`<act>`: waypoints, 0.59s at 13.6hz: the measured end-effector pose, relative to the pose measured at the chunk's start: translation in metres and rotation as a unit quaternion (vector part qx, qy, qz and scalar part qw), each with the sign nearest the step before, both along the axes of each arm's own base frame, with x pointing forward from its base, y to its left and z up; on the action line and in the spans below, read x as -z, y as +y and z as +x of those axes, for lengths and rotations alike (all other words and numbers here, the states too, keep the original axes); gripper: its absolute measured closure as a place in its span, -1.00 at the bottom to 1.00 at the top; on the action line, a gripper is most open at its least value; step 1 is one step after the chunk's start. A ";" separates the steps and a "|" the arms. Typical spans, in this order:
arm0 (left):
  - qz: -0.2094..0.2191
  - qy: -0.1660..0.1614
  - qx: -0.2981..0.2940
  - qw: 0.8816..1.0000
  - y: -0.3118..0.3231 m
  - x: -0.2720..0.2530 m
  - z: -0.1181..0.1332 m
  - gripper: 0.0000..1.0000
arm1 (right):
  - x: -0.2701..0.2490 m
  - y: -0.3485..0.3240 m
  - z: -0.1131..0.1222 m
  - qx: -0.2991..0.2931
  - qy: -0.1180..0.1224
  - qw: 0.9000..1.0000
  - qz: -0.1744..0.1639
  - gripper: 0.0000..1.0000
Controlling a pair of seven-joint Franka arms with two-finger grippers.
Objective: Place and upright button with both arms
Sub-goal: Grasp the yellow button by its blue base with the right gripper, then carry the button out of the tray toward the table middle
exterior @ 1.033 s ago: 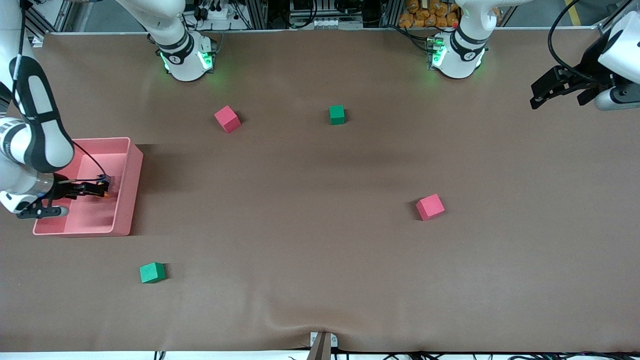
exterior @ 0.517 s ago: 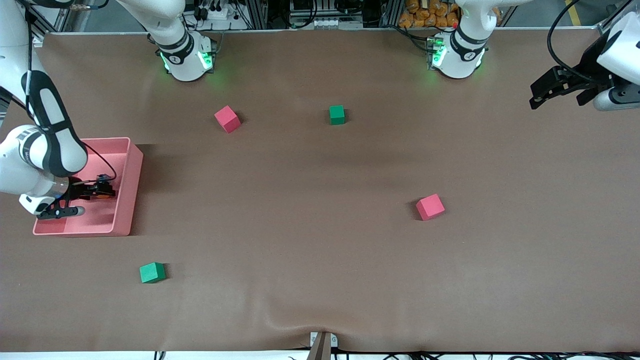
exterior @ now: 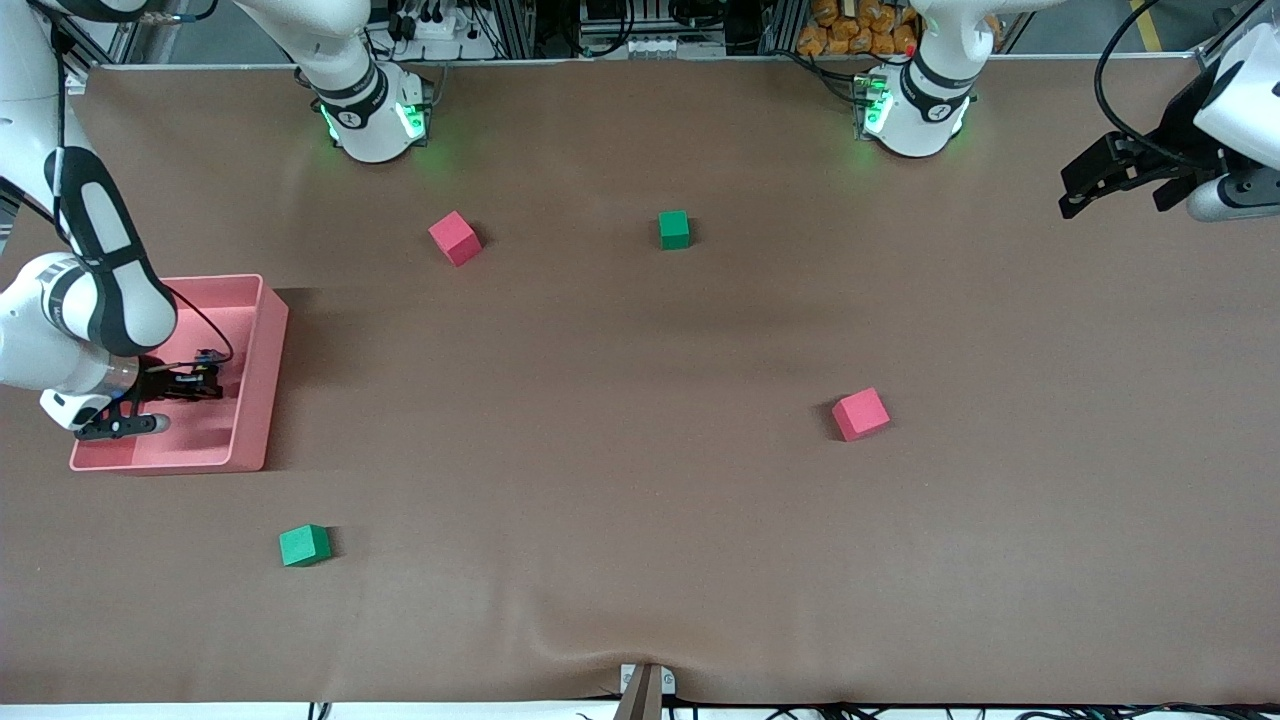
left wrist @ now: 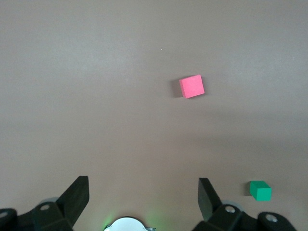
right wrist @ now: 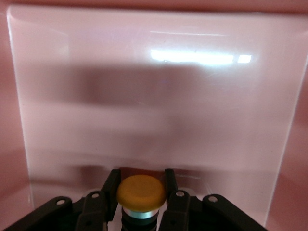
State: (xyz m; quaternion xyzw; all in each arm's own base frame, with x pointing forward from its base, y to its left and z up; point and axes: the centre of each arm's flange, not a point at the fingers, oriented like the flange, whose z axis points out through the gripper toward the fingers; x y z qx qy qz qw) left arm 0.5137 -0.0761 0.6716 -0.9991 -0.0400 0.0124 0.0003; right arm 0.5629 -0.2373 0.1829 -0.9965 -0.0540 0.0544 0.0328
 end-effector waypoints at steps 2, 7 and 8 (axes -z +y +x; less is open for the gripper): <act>0.000 0.000 0.000 1.000 0.000 0.000 0.000 -1.00 | -0.009 -0.003 0.007 -0.004 -0.004 1.000 -0.001 0.17; 0.000 0.000 -0.003 1.000 0.003 0.000 0.000 -1.00 | -0.111 -0.010 0.052 -0.019 0.046 0.998 0.023 0.17; 0.000 0.000 -0.003 1.000 0.003 0.000 0.000 -1.00 | -0.133 -0.002 0.060 -0.026 0.053 0.998 0.027 0.17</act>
